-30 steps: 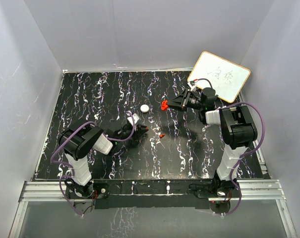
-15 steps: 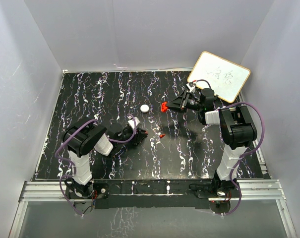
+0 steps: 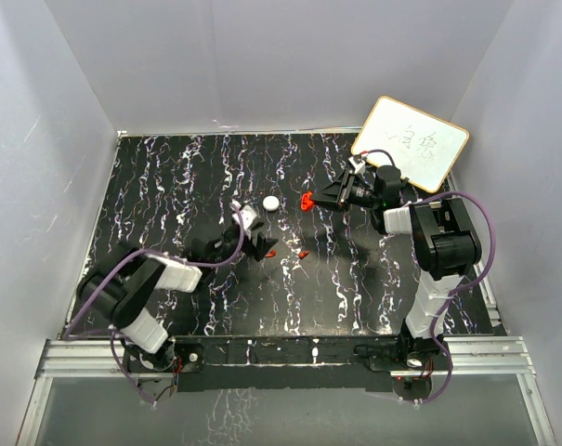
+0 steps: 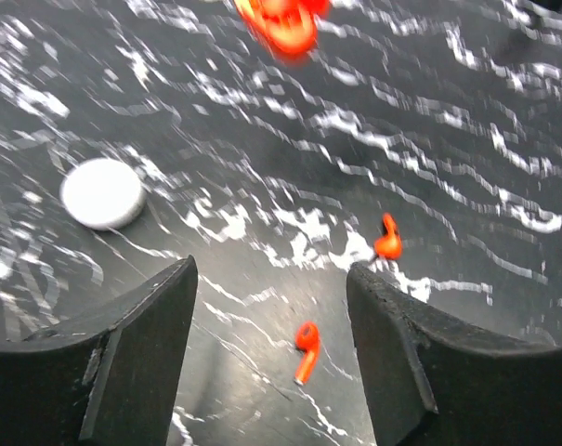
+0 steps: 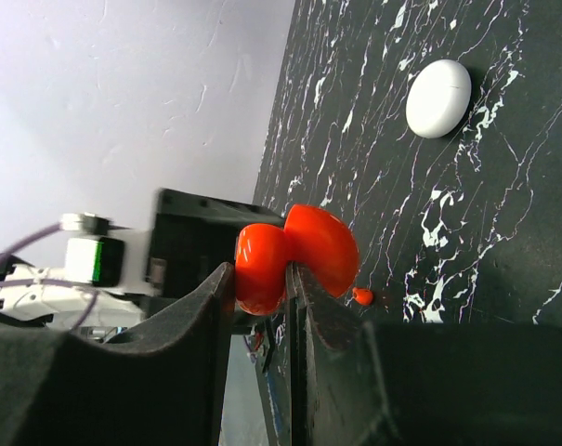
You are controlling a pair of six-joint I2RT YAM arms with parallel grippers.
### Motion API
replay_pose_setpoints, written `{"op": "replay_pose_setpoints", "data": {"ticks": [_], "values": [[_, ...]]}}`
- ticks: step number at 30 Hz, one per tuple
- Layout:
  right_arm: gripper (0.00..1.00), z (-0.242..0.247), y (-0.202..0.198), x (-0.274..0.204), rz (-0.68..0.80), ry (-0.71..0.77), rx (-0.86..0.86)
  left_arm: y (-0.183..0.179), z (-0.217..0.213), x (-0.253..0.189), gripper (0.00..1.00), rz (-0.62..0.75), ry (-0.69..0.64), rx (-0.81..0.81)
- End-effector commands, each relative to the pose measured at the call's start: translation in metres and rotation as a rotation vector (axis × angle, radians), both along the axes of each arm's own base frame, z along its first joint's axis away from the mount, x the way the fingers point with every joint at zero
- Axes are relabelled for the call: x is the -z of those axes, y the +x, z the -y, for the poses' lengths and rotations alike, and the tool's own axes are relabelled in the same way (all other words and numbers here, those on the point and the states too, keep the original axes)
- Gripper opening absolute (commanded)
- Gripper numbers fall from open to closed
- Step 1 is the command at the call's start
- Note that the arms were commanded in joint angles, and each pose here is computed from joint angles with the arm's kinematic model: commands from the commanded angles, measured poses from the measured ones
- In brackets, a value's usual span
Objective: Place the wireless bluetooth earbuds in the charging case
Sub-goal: Place the earbud at the center of the board.
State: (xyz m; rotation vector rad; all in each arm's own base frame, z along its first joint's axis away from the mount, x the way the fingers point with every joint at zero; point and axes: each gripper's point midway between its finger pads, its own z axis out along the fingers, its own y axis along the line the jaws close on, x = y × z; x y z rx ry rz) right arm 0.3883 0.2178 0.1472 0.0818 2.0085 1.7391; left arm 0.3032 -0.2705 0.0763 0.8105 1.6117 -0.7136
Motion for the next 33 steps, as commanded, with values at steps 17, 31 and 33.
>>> {"op": "replay_pose_setpoints", "data": {"ticks": [17, 31, 33], "values": [[0.00, -0.003, -0.005, -0.029, 0.108, 0.010, -0.029, 0.015, 0.014, -0.037, 0.55, -0.233, 0.157, 0.046], [0.00, -0.002, -0.006, -0.032, 0.115, 0.010, -0.033, 0.005, 0.002, -0.009, 0.82, -0.373, 0.241, -0.008], [0.00, -0.001, -0.006, -0.033, 0.119, 0.011, -0.032, 0.004, 0.001, -0.009, 0.97, -0.378, 0.233, -0.018]]}}
